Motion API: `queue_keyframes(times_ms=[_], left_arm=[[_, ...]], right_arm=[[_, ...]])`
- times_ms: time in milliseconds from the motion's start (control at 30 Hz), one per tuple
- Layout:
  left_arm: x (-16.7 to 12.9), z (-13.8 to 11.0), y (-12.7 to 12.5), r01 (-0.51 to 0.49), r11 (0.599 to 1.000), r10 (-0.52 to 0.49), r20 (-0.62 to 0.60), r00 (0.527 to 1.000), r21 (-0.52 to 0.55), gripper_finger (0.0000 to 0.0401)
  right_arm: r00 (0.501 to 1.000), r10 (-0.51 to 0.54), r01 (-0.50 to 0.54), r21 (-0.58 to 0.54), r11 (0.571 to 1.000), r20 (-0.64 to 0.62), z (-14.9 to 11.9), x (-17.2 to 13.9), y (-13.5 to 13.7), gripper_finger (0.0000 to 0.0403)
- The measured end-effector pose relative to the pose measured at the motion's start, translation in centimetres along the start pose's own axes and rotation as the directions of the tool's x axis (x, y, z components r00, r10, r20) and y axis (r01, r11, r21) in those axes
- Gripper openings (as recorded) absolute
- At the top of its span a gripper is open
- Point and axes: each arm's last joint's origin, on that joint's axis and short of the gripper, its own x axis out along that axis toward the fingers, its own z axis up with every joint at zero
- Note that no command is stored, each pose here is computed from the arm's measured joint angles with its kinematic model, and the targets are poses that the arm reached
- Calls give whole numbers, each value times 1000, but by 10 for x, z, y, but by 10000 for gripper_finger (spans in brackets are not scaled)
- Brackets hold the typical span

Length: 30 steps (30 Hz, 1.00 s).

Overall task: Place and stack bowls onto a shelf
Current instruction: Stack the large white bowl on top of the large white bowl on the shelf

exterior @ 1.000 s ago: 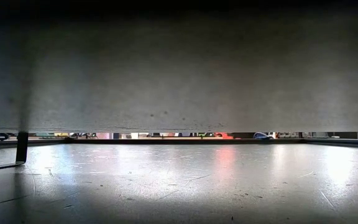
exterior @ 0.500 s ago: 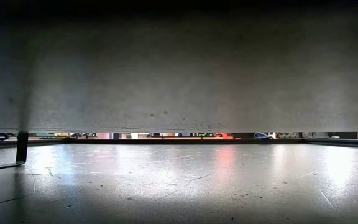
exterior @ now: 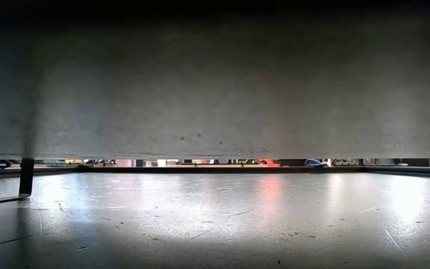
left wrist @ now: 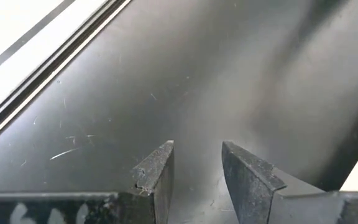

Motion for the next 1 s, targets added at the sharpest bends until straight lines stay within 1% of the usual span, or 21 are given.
queue_keyframes(times_ms=[133,267,433,667,867,933,1000], left_arm=[[-1,-2,-3,10,1000,-10,0,1000,13,116],[-4,-5,-7,24,999,-24,-1,1000,33,116],[-6,-8,-10,33,997,-32,-6,999,71,116],[-5,-9,-11,29,993,-28,-6,1000,115,116],[3,-16,-10,9,990,-4,-35,999,143,116],[8,-20,-10,-1,988,8,-48,999,152,116],[10,-23,-9,-7,987,16,-57,998,158,116]], right_arm=[[997,-46,47,28,998,-64,-6,-12,-8,131],[976,-101,111,45,993,-192,-18,-28,-18,126],[928,-168,210,94,973,-333,-33,-46,-29,123],[877,-210,301,152,941,-433,-46,-68,-37,124],[782,-284,421,134,897,-555,-63,-80,-36,121],[774,-289,431,134,893,-564,-67,-81,-33,121],[769,-268,424,148,894,-580,-71,-81,-28,121]])
